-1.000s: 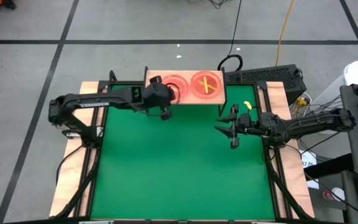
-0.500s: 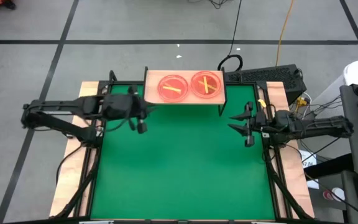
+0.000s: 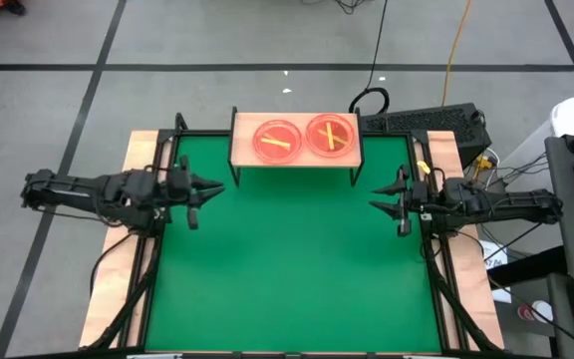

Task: Place and stack plates onto a shelf
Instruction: Return to Home Position

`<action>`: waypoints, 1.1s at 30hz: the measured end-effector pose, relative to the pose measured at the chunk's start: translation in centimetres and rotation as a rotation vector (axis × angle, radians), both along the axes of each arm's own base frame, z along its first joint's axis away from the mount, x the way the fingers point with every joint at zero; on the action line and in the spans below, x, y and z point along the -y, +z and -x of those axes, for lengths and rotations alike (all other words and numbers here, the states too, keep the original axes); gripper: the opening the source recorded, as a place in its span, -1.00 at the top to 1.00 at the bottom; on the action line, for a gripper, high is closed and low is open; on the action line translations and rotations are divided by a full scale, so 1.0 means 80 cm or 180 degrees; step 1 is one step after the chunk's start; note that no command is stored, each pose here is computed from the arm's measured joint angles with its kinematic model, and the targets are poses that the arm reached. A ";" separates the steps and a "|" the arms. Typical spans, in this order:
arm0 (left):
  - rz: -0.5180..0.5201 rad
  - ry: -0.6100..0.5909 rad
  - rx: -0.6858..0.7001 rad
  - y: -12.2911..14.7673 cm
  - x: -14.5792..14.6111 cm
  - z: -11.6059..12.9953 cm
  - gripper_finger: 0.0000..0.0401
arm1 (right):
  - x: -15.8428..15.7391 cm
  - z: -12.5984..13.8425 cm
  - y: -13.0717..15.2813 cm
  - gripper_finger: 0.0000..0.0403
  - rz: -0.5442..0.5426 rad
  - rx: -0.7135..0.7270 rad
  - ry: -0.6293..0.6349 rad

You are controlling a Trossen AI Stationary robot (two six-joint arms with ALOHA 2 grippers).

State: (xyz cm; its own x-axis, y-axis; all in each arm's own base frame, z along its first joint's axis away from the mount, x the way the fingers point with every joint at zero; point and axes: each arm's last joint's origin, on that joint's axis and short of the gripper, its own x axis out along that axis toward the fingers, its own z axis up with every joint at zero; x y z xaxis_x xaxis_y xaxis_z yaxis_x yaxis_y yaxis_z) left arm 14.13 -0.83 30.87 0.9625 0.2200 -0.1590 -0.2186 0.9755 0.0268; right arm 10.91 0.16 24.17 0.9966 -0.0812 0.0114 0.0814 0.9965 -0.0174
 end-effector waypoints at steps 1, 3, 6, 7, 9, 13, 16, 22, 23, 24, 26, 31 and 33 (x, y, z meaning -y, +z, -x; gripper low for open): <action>0.0007 -0.0022 0.0045 -0.002 0.000 0.006 0.68 | 0.000 0.002 -0.001 0.34 0.0001 -0.0020 -0.0001; 0.0017 -0.0064 0.0119 -0.008 0.001 0.018 0.68 | 0.000 0.005 -0.003 0.34 -0.0011 -0.0005 -0.0007; 0.0020 -0.0105 0.0264 -0.015 0.000 0.036 0.68 | 0.001 0.011 -0.012 0.34 -0.0023 0.0075 -0.0010; 0.0024 -0.0091 0.0314 -0.019 -0.001 0.042 0.68 | 0.001 0.012 -0.017 0.34 -0.0022 0.0100 -0.0015; 0.0040 -0.0074 0.0441 -0.026 -0.002 0.051 0.68 | 0.002 0.015 -0.029 0.34 -0.0006 0.0153 -0.0072; 0.0066 -0.0076 0.0610 -0.047 -0.004 0.065 0.68 | 0.006 0.017 -0.057 0.34 -0.0109 0.0281 -0.0436; 0.0095 -0.0076 0.0702 -0.063 -0.005 0.071 0.68 | 0.007 0.016 -0.076 0.34 -0.0180 0.0243 -0.0498; 0.0166 -0.0151 0.0760 -0.092 -0.005 0.075 0.68 | 0.007 0.017 -0.081 0.34 -0.0368 0.0299 -0.0487; 0.0197 -0.0160 0.0760 -0.097 -0.005 0.075 0.68 | 0.007 0.017 -0.081 0.34 -0.0389 0.0302 -0.0487; 0.0219 -0.0175 0.0755 -0.101 -0.005 0.075 0.68 | 0.007 0.017 -0.082 0.34 -0.0404 0.0304 -0.0485; 0.0224 -0.0218 0.0754 -0.108 -0.004 0.074 0.68 | 0.007 0.016 -0.083 0.34 -0.0442 0.0281 -0.0482; 0.0201 -0.0243 0.0757 -0.132 -0.003 0.069 0.68 | 0.006 0.016 -0.084 0.34 -0.0465 0.0255 -0.0477; 0.0193 -0.0243 0.0780 -0.141 -0.003 0.065 0.68 | 0.006 0.016 -0.084 0.34 -0.0466 0.0262 -0.0477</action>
